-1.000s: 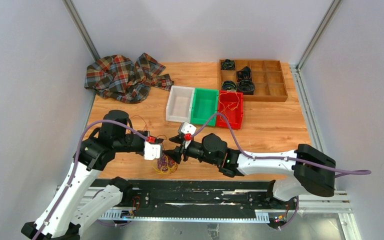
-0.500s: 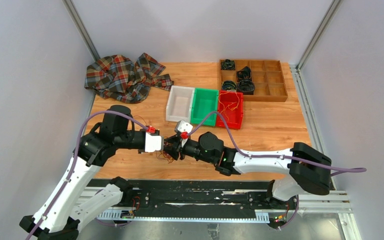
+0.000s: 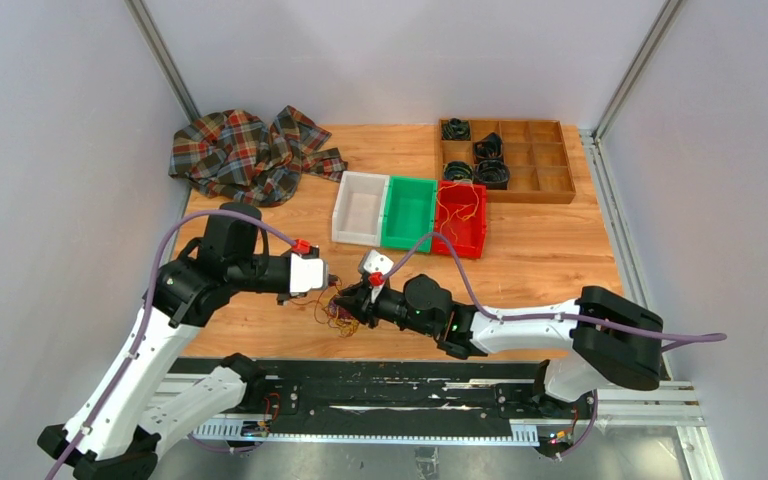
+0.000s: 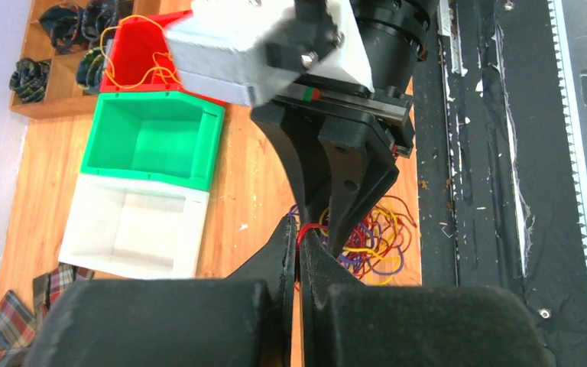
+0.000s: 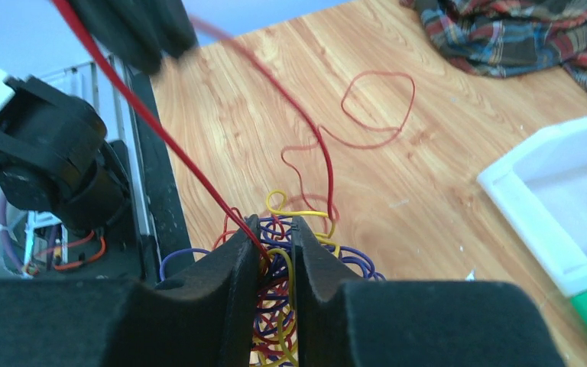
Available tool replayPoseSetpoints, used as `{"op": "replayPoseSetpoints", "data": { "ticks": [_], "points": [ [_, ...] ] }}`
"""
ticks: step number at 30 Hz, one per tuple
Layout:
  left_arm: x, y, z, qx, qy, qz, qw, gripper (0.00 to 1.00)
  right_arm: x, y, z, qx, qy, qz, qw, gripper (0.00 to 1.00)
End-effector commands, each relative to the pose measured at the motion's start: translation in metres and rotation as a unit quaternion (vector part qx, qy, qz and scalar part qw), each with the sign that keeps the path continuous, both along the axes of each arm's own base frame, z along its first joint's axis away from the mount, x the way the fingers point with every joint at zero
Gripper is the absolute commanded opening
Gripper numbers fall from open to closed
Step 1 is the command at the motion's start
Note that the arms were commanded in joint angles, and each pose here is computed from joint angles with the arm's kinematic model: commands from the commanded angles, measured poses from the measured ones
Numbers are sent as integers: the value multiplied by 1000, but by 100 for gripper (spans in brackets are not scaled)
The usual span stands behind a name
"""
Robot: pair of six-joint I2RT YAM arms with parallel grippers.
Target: Untangle the cables
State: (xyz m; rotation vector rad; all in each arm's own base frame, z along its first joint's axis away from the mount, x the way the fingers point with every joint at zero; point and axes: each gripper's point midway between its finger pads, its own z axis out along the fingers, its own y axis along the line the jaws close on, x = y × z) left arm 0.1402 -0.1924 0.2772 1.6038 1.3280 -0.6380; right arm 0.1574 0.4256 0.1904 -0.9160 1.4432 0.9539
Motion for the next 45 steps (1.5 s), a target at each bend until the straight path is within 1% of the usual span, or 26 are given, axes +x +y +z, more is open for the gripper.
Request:
{"op": "replayPoseSetpoints", "data": {
  "ticks": [1, 7, 13, 15, 18, 21, 23, 24, 28, 32, 34, 35, 37, 40, 45],
  "points": [
    [-5, -8, 39, -41, -30, -19, 999, 0, 0, -18, -50, -51, 28, -27, 998, 20],
    [-2, -9, 64, -53, -55, -15, 997, 0, 4, -42, -95, -91, 45, -61, 993, 20],
    [0, -10, 103, -76, -84, -13, 993, 1, 8, -60, -128, -128, 54, -87, 986, 21],
    [2, -10, 121, -84, -102, -8, 991, 0, 9, -67, -137, -140, 56, -97, 984, 23],
    [8, -8, 159, -102, -141, 7, 985, 0, 11, -74, -147, -150, 58, -109, 981, 25],
    [15, -6, 193, -120, -179, 24, 976, 0, 13, -78, -150, -153, 58, -119, 979, 26],
    [15, -5, 207, -127, -194, 27, 972, 0, 16, -79, -147, -150, 55, -128, 979, 26],
    [15, -4, 212, -130, -199, 27, 971, 0, 18, -80, -144, -147, 51, -134, 979, 28],
    [20, -2, 214, -122, -219, 33, 967, 1, 31, -84, -109, -113, 36, -163, 979, 42],
    [27, 0, 213, -110, -235, 42, 965, 1, 40, -86, -37, -51, 9, -170, 984, 54],
    [25, 0, 215, -113, -238, 38, 964, 1, 43, -88, -3, -30, -11, -168, 985, 61],
    [24, 0, 217, -114, -241, 36, 963, 0, 45, -88, 13, -22, -22, -166, 986, 64],
    [24, 1, 220, -113, -252, 36, 960, 0, 48, -89, 39, -13, -39, -161, 986, 67],
    [29, 5, 229, -108, -274, 47, 954, 0, 51, -89, 69, 1, -52, -142, 989, 68],
    [44, 18, 244, -91, -333, 88, 934, 1, 47, -81, 91, 8, -71, -103, 992, 68]
  ]
}}
